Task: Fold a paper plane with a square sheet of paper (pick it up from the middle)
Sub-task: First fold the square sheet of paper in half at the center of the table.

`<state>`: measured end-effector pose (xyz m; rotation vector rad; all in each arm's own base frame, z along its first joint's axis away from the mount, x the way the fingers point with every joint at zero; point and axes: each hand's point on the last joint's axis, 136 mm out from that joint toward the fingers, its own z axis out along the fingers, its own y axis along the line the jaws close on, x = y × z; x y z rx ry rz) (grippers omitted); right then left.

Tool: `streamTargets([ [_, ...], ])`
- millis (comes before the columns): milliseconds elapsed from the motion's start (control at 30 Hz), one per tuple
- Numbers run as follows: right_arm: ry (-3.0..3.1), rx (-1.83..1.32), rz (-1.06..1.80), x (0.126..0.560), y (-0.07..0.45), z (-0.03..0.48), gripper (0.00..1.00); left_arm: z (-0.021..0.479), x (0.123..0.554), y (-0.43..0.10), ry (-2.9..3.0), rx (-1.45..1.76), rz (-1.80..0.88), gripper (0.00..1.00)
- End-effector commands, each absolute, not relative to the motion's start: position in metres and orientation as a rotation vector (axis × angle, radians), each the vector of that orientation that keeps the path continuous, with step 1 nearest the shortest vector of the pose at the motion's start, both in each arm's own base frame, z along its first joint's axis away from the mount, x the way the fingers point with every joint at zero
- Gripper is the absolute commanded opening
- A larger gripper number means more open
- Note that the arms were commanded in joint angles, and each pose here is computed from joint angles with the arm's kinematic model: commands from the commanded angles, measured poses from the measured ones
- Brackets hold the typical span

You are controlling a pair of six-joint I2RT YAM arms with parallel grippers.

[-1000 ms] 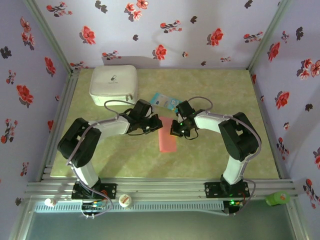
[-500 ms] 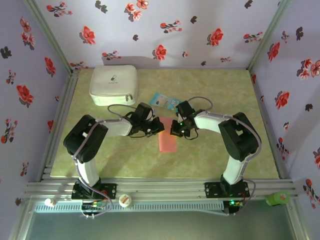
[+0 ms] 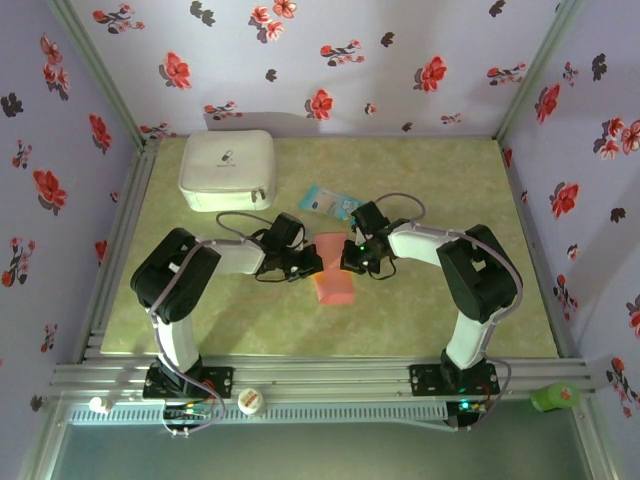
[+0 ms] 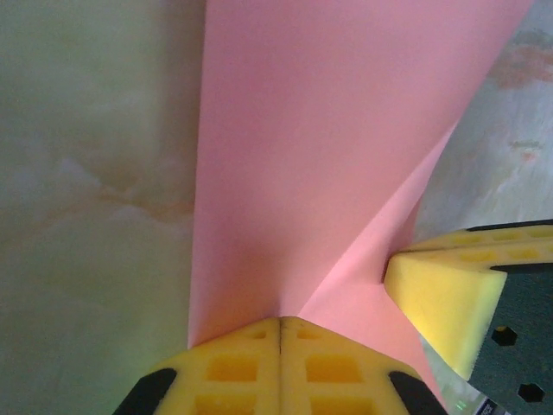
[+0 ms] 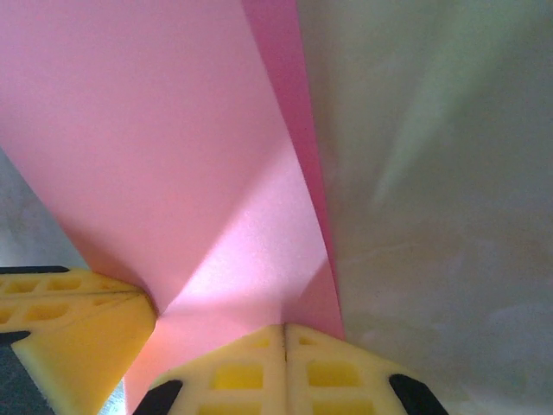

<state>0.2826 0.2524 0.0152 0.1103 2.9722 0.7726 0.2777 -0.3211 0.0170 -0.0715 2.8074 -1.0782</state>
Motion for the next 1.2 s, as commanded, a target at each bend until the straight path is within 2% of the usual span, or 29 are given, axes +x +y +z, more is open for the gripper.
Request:
streamTargets([
  [0,3.109,0.183,0.508,0.258,0.219,-0.020,0.00,-0.005,0.267,-0.300,2.897,-0.076,-0.916,0.08],
  [300,3.102,0.184,0.507,0.260,0.219,-0.017,0.00,0.057,0.269,-0.324,2.800,-0.009,-1.064,0.11],
  [467,3.099,0.178,0.509,0.260,0.220,-0.014,0.00,0.053,0.259,-0.341,2.812,-0.006,-1.162,0.10],
  [667,3.100,0.181,0.505,0.259,0.219,-0.015,0.00,0.023,0.252,-0.329,2.859,-0.063,-1.096,0.09],
  [900,3.104,0.189,0.502,0.258,0.218,-0.018,0.00,-0.018,0.232,-0.304,2.950,-0.102,-0.977,0.03],
  [1167,3.104,0.197,0.501,0.257,0.218,-0.018,0.00,0.019,0.247,-0.313,2.872,-0.061,-1.009,0.00],
])
